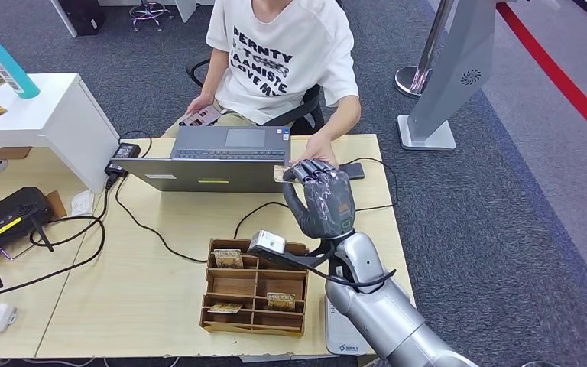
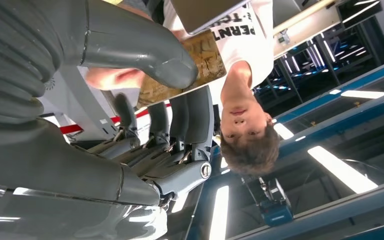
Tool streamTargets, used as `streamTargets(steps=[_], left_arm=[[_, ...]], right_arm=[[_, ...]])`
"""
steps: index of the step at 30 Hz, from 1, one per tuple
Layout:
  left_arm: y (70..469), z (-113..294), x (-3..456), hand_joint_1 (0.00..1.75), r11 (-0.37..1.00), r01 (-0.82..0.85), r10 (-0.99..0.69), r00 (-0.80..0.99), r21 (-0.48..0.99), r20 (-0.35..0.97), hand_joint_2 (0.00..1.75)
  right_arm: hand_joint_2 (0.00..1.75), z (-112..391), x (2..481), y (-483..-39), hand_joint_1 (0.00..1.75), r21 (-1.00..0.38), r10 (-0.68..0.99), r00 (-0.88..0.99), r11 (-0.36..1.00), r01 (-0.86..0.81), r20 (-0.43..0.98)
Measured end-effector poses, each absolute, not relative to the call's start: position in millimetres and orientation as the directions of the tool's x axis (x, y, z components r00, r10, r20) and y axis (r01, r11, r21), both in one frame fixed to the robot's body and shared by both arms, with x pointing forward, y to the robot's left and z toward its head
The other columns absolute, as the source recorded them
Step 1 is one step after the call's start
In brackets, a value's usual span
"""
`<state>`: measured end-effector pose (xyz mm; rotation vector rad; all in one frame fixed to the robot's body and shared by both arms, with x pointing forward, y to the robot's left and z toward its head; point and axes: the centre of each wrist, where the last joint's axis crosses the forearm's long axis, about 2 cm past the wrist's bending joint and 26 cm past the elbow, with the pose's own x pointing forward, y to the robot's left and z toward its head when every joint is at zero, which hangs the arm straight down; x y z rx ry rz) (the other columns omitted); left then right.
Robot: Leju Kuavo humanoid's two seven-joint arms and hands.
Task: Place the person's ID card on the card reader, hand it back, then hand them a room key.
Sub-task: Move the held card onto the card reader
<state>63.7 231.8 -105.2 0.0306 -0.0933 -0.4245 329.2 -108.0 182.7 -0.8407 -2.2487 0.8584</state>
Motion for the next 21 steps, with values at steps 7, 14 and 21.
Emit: streamTargets(steps=[7, 14, 21], left_arm=[[231.8, -105.2, 63.7, 0.00, 0.912, 0.408, -0.411, 0.908, 0.049, 0.083, 0.00], [231.8, -105.2, 63.6, 0.00, 0.913, 0.406, -0.408, 0.909, 0.048, 0.080, 0.00], [231.8, -105.2, 63.6, 0.00, 0.913, 0.404, -0.407, 0.910, 0.048, 0.079, 0.00]], right_arm=[[1.75, 181.6, 328.9, -107.6, 1.19, -0.729, 0.717, -0.631, 0.597, 0.335, 0.297], [1.75, 179.1, 328.3, -107.9, 1.34, -0.732, 0.716, -0.627, 0.599, 0.325, 0.307], [1.75, 177.5, 327.8, -108.4, 1.75, -0.731, 0.713, -0.624, 0.605, 0.316, 0.321]])
